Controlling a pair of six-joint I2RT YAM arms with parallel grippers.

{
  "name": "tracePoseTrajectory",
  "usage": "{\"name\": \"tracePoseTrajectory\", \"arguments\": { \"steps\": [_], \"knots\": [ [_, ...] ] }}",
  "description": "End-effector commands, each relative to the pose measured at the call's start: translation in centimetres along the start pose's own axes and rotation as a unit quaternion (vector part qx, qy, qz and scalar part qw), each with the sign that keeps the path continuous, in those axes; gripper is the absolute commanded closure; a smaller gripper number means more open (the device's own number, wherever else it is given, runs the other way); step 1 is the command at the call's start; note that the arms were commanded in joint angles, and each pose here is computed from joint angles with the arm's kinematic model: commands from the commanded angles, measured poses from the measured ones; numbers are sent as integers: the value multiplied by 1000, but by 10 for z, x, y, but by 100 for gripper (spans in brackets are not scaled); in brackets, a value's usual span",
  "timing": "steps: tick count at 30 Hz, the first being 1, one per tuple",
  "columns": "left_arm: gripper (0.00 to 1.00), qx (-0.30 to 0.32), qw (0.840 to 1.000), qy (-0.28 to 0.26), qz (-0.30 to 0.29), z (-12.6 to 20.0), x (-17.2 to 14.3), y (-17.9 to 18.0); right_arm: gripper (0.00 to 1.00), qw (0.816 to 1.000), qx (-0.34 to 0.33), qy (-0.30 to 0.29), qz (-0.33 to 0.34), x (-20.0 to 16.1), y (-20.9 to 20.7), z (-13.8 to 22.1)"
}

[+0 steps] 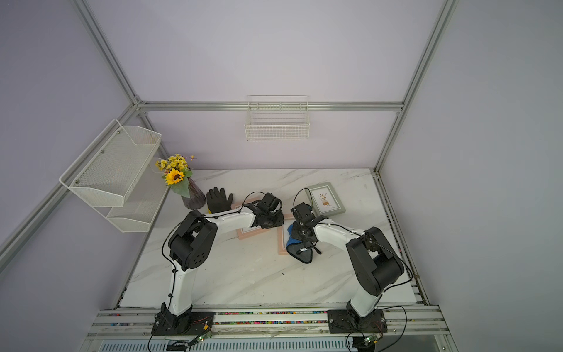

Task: Wipe the picture frame with a cloth
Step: Wipe the dirt from the picture frame.

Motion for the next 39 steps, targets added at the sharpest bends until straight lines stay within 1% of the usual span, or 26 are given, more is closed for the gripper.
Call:
{"name": "tracePoseTrajectory", "arguments": {
  "steps": [1, 4, 6, 9, 13, 15, 16, 17, 19, 21, 23, 24, 25, 31, 33, 35, 37, 39],
  "knots": [
    [80, 31, 999, 41, 0, -1, -21, 18, 100, 999, -13, 41, 16, -15, 13, -18],
    [80, 31, 999, 39, -1, 0, -21, 19, 100, 999, 4, 34, 19, -4, 30, -20],
    [80, 33, 999, 39, -1, 0, -21, 20, 100, 999, -3, 33, 20, -1, 29, -22],
    [80, 34, 998, 43, -1, -2, -23, 21, 100, 999, -20, 30, 8, 4, 6, -21],
    [80, 35, 998, 48, -1, -7, -25, 22, 100, 998, -60, 15, -22, 11, -43, -12],
    [80, 35, 998, 51, -3, -9, -26, 22, 100, 997, -68, 11, -24, 12, -51, -11],
    [80, 35, 998, 52, -4, -10, -26, 22, 100, 997, -66, 10, -25, 13, -49, -12],
    [80, 36, 998, 54, -5, -11, -27, 22, 100, 999, -45, 15, -20, 12, -40, -14],
    [80, 37, 998, 57, -7, -12, -29, 21, 100, 1000, -8, 18, -4, 9, -11, -18],
    [80, 38, 998, 56, -8, -12, -28, 20, 100, 999, -3, 29, 20, 2, 18, -25],
    [80, 38, 998, 55, -8, -11, -27, 20, 100, 999, 7, 43, 24, -1, 33, -34],
    [80, 39, 998, 55, -8, -12, -28, 20, 100, 999, 13, 44, 21, -1, 34, -36],
    [80, 41, 998, 55, -9, -12, -28, 21, 100, 999, 5, 39, 16, 2, 29, -36],
    [80, 49, 997, 62, -11, -14, -32, 26, 100, 999, -41, 12, -27, 20, -33, -19],
    [80, 47, 997, 63, -11, -14, -33, 25, 100, 998, -50, 5, -32, 23, -43, -15],
    [80, 46, 997, 63, -10, -14, -32, 25, 100, 999, -42, 11, -33, 21, -41, -16],
    [79, 44, 997, 63, -11, -15, -32, 23, 100, 999, -14, 19, -27, 16, -26, -22],
    [79, 43, 997, 62, -10, -15, -31, 22, 100, 1000, -12, 21, -13, 10, -9, -23]
  ]
}}
Point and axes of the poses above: each gripper's point midway between its finger pads, its own z axis back along the fingers, its own y axis along the line the jaws close on, x = y × z, the point moved 3 cm from there along z, back along the fingers, and after that the axes turned 7 degrees about z, right-handed, at the moved point
